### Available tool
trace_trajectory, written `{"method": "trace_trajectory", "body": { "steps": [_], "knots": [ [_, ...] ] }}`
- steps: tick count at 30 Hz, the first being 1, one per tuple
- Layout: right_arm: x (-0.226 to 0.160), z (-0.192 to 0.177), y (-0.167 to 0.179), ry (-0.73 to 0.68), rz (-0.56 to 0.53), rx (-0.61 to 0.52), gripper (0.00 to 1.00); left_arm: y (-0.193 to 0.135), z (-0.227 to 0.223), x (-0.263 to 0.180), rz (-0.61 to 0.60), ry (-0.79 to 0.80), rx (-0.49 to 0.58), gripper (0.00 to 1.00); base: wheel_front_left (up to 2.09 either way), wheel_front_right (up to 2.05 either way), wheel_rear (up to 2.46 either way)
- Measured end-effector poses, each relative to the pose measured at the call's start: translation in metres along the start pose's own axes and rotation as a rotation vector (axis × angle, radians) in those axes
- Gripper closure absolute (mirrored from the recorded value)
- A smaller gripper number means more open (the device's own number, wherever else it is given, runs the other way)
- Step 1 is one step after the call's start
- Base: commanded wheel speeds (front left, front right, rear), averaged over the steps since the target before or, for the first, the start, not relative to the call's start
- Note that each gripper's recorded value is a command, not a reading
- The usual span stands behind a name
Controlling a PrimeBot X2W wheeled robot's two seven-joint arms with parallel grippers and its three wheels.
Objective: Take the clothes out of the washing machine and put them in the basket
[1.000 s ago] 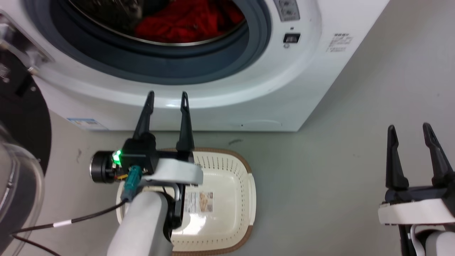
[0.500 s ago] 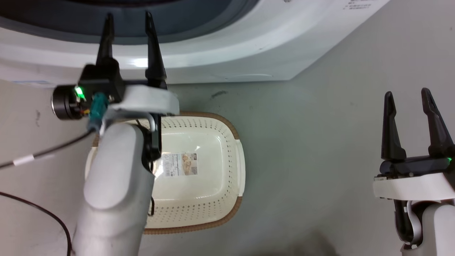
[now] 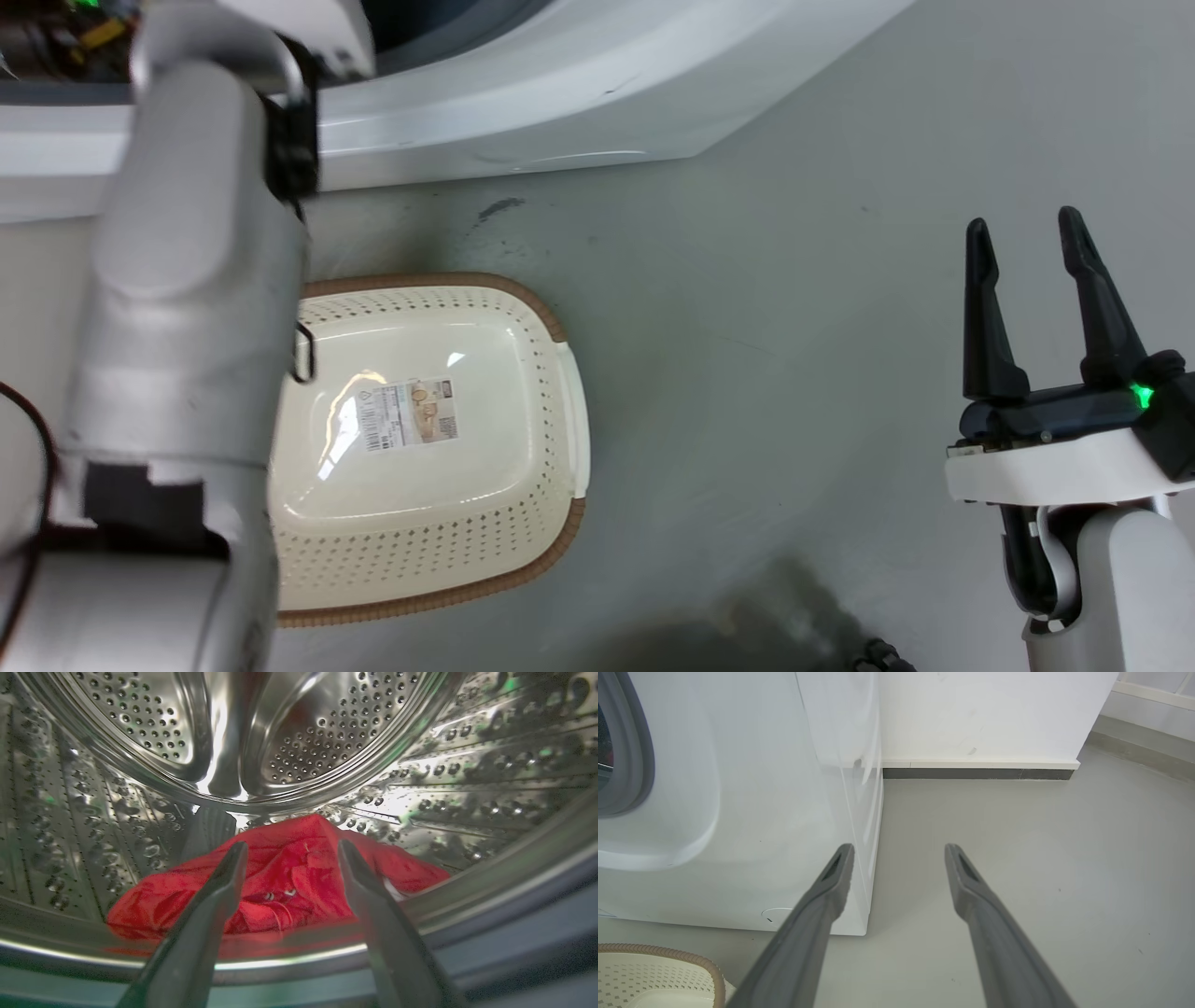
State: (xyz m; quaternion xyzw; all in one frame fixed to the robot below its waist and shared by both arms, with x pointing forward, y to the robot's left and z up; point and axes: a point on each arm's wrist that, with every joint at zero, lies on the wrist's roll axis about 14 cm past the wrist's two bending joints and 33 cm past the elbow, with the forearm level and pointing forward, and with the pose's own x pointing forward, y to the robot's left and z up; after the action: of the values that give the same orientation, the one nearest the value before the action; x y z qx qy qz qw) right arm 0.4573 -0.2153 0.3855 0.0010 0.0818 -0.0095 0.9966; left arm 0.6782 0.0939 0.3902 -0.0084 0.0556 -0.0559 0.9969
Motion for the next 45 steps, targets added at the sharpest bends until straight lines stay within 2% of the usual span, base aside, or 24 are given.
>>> {"method": "trace_trajectory", "body": {
  "steps": [8,13,26,33,34,35,41,45],
  "knots": [
    [-0.006,-0.005,-0.009,0.024,-0.027,0.026,0.00,-0.002,0.005,0.045,-0.027,0.110,0.021,0.00,0.00,0.00,0.00],
    [-0.010,-0.010,-0.014,0.044,-0.044,0.036,0.00,0.001,-0.012,0.060,-0.025,0.250,0.005,0.00,0.00,0.00,0.00],
    [-0.020,-0.024,-0.030,0.096,-0.094,0.056,0.00,0.010,-0.078,0.067,0.015,0.632,0.008,0.00,0.00,0.00,0.00],
    [-0.022,-0.033,-0.029,0.124,-0.098,0.081,0.00,0.013,-0.095,0.069,0.042,0.743,0.002,0.00,0.00,0.00,0.00],
    [-0.022,-0.034,-0.028,0.126,-0.097,0.082,0.00,0.013,-0.096,0.069,0.048,0.748,0.001,0.41,0.00,0.00,0.00],
    [-0.022,-0.034,-0.028,0.127,-0.097,0.084,0.00,0.013,-0.095,0.070,0.048,0.745,0.000,1.00,0.00,0.00,0.00],
    [-0.018,-0.031,-0.027,0.114,-0.091,0.087,0.00,0.010,-0.084,0.073,0.059,0.649,0.001,1.00,0.00,0.00,0.00],
    [-0.018,-0.021,-0.027,0.089,-0.089,0.089,0.00,0.006,-0.062,0.072,0.047,0.512,0.011,1.00,0.00,0.00,0.00]
  ]
}}
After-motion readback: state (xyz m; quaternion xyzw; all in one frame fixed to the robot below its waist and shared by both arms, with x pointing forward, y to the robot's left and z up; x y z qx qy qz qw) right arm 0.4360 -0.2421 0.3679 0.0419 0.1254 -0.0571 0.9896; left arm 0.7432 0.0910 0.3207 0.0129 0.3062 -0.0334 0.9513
